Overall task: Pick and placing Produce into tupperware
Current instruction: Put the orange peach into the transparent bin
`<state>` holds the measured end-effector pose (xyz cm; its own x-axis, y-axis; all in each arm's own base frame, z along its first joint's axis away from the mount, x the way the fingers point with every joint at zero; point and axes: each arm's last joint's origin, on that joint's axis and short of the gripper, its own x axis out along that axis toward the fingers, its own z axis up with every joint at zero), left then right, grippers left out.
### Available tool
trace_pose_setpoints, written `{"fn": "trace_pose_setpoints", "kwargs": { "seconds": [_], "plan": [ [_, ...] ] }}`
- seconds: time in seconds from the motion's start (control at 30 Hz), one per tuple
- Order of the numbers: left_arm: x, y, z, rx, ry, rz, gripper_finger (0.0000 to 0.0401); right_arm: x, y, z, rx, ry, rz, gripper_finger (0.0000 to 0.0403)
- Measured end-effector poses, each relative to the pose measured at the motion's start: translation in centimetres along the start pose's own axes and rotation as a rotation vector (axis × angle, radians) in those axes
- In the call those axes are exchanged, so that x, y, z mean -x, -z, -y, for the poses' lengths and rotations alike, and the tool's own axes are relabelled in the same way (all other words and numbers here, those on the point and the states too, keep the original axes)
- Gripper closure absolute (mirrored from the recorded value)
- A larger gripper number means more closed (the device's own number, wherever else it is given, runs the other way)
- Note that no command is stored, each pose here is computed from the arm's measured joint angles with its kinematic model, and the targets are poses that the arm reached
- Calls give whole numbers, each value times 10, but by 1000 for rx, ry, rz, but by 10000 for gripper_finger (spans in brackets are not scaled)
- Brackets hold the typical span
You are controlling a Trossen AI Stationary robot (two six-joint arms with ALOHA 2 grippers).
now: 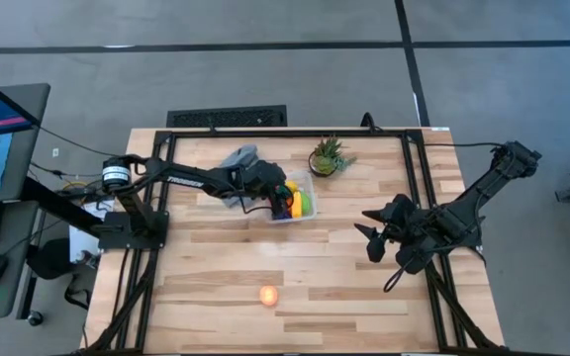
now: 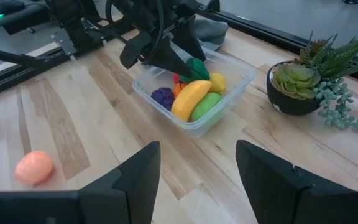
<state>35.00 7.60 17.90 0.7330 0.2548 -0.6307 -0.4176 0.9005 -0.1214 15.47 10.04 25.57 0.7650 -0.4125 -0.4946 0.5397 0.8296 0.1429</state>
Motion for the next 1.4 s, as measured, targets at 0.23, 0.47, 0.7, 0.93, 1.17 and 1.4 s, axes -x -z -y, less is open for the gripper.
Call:
{"fn": "trace_pose_setpoints", "kwargs": {
  "seconds": [0.23,0.47,0.7,0.93,1.17,1.4],
  "plan": [
    [8,-4,4,-27,37,12,135,0,0,0,-6,-1,-2,168],
    [27,-13,4,-72,29,32,135,0,0,0,-7,-1,-2,168],
    [54,-16,11,-136,44,5,135,0,0,0,-6,-1,-3,168],
    [84,-14,25,-179,81,-31,135,0,0,0,-7,-1,-3,168],
    [107,-8,37,-226,94,-64,135,-1,-1,1,-13,8,-1,168],
    [121,0,54,-257,145,-89,135,-5,-3,2,-24,26,2,168]
  ]
}}
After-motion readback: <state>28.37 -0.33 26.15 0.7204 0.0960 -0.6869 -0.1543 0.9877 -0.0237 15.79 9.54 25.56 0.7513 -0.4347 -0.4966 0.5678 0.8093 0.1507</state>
